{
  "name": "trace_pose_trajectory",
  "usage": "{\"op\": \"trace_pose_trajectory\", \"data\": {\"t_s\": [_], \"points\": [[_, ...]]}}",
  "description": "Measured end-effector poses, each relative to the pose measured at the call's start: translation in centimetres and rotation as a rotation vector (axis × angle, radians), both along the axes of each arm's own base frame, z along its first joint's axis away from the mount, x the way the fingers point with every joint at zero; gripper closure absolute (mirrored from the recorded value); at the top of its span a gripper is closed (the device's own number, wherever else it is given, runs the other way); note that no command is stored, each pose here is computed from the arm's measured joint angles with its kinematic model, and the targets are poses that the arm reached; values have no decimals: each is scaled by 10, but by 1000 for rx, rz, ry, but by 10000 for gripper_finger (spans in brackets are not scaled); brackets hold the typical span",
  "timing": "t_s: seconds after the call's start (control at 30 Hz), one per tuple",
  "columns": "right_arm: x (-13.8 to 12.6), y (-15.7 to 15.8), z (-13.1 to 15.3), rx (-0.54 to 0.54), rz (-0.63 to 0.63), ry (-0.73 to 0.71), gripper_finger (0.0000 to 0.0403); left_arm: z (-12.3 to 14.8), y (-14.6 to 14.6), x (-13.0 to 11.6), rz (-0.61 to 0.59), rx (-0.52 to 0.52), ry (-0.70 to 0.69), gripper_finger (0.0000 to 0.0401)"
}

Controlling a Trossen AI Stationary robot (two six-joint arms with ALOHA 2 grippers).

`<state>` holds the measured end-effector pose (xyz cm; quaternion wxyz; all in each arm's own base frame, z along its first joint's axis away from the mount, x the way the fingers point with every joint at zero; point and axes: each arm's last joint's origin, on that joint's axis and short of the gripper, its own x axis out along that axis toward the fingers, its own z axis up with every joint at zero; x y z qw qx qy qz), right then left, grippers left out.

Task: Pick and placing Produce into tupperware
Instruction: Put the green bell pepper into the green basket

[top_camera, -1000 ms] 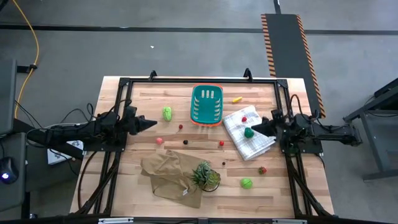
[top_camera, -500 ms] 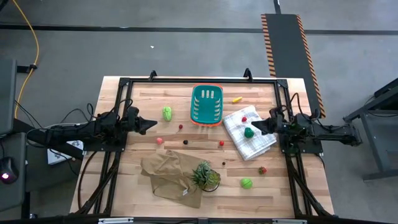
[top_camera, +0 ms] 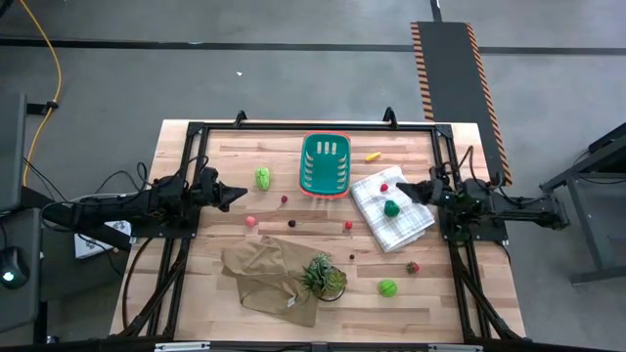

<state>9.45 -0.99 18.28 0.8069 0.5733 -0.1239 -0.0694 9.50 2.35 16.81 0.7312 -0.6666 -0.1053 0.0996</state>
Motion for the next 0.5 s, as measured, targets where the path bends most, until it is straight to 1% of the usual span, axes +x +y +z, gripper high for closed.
{"op": "trace_pose_trajectory", "data": {"t_s": [0.07, 0.13, 0.2, 0.27, 0.37, 0.5], "points": [[-2, -1, 8, -61, -38, -66, 403, 2, 1, 0, 45, 17, -11, 400], [-3, -1, 15, -101, -56, -121, 403, 6, 2, -1, 62, 58, -45, 400], [-5, -1, 21, -119, -59, -115, 403, 12, 1, -2, 66, 112, -97, 400], [-7, -1, 30, -126, -58, -76, 403, 20, 1, -3, 73, 165, -167, 400], [-10, -1, 46, -175, -59, 31, 403, 36, 0, -8, 87, 251, -286, 400], [-14, -1, 77, -271, -77, 148, 403, 64, -2, -17, 127, 384, -345, 400]]}}
